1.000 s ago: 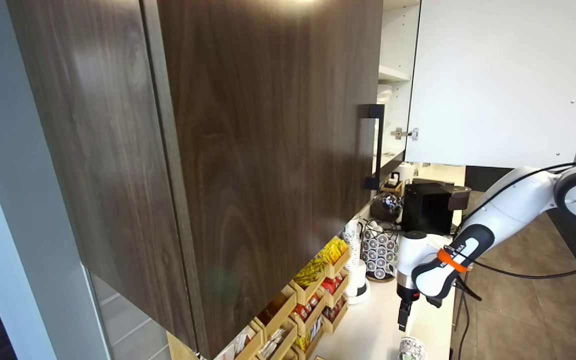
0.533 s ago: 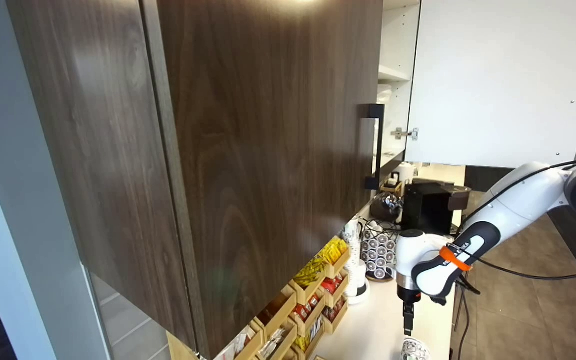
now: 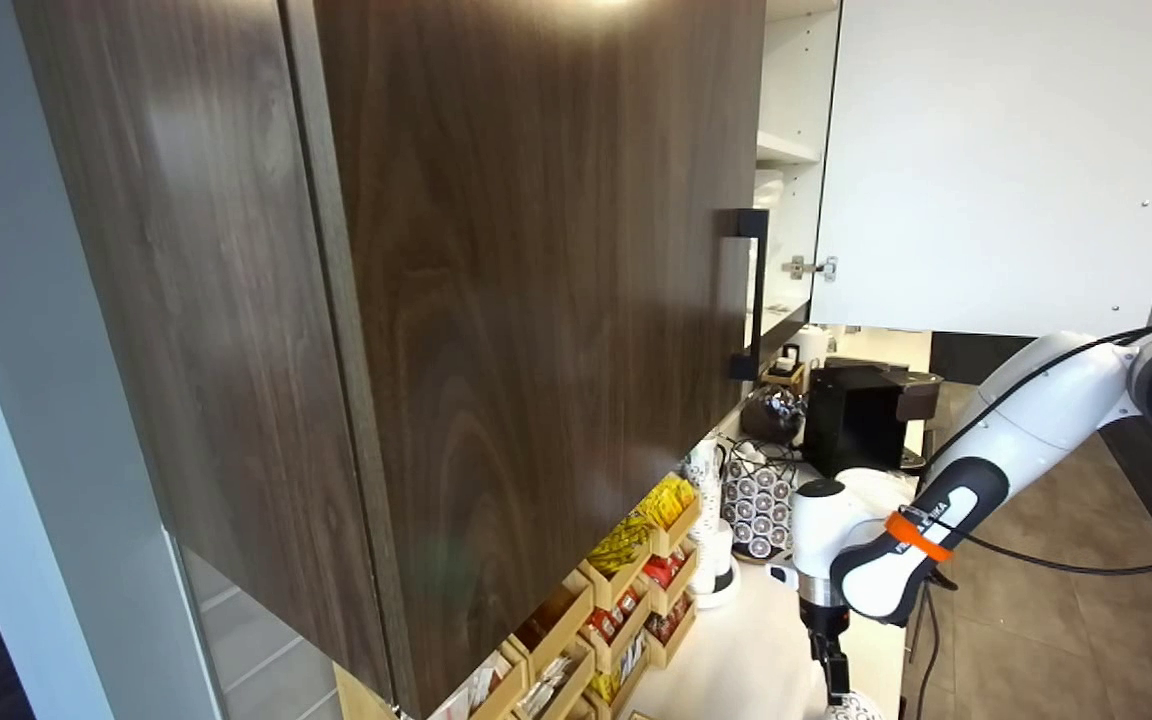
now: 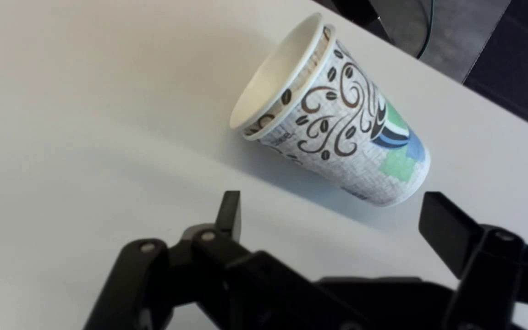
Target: Put the paper cup on the right inside the paper cup on the left, turn the papers over and then put it in the bottom shelf of the cabinet
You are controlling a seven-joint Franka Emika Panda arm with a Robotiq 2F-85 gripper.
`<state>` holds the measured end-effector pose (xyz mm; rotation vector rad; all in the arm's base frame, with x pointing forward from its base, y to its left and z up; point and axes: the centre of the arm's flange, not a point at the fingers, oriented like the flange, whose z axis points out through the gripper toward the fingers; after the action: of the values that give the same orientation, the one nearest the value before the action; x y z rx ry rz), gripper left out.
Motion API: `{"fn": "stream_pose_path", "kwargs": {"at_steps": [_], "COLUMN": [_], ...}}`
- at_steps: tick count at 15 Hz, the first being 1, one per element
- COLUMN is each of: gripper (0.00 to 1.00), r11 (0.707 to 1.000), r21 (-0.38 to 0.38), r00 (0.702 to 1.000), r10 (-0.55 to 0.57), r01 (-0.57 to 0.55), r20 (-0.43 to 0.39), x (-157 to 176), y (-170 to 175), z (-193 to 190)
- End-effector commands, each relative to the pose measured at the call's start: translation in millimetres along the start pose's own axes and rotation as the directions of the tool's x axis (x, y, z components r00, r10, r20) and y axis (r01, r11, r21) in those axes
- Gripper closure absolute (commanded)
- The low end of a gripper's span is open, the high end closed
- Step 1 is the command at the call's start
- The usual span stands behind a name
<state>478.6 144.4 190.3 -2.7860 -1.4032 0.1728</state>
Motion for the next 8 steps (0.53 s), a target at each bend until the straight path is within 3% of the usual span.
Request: {"fn": "stream_pose_path", "kwargs": {"at_steps": [1, 4, 8], "gripper": [0.0, 0.0, 0.0], "r11": [0.981, 0.939, 0.861], "r21": [0.013, -0.004, -0.045], "r00": [0.98, 0.936, 0.862], "r10": [-0.194, -0.344, -0.504], "r01": [0.193, 0.345, 0.507], "r20": [0.05, 0.075, 0.059], "x": [-17.6, -24.7, -20.6], "y": [-25.7, -36.4, -52.6], "z": [18.0, 32.3, 45.0]}}
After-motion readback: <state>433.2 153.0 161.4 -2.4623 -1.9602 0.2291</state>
